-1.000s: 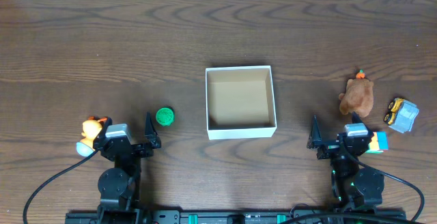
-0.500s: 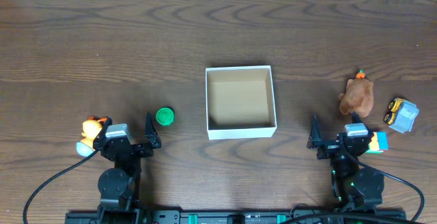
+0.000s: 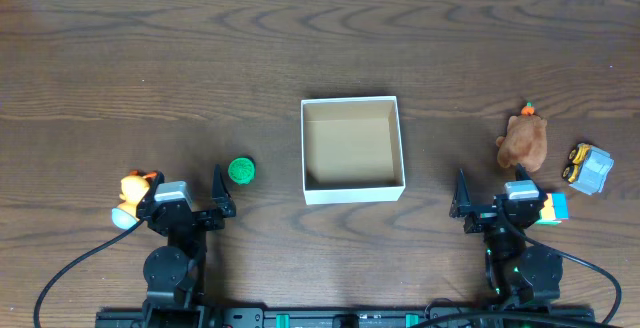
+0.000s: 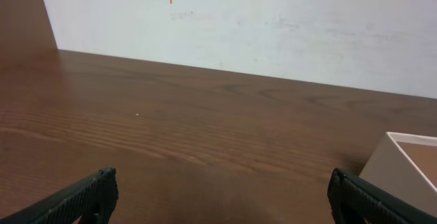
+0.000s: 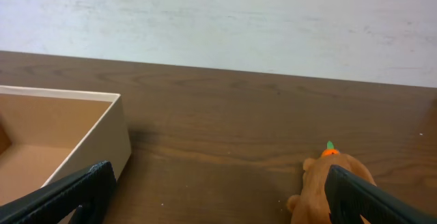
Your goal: Pack container
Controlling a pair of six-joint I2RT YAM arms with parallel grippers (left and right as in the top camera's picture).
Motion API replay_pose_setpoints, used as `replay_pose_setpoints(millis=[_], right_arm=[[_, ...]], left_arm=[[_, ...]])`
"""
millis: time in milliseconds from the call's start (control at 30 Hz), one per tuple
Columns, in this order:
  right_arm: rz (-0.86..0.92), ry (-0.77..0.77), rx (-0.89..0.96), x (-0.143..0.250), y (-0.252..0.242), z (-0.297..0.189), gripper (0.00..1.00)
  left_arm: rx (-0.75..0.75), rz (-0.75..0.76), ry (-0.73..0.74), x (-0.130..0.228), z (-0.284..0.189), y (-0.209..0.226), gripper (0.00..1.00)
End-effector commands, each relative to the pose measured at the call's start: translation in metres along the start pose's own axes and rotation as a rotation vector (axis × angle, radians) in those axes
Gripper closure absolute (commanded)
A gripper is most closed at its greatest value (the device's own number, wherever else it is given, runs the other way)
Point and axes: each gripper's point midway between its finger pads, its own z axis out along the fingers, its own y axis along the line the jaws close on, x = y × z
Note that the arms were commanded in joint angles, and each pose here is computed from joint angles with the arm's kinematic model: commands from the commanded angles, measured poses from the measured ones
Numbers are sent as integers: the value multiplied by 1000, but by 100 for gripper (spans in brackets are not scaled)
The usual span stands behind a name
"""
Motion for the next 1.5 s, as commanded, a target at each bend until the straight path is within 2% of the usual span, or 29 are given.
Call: replay_pose_setpoints(millis=[0,500,667,833,1033,1267,1467], right_arm=[[-10,-2,2,1,-1,0,1],[-9,-2,-8,1,1,0,1],[148,-12,-37,-2,6,0,1],[176,-4,-40,-2,6,0,1],[179,-30,95,-42,-17,-9,1],[166,172,298,-90,-53,-18,1],[193,489,387,-117,-88,-3,1]], left_arm=[[-8,1,52,18,1,2,2],[-8,1,51,17,1,2,2],[-8,1,52,18,1,2,2],[-1,-61,0,3,1,0,2],[17,-69,139,-2,-10,-6,2],[1,-54,255,-61,-10,-14,2],[-32,-62,412,-84,0,-18,2]])
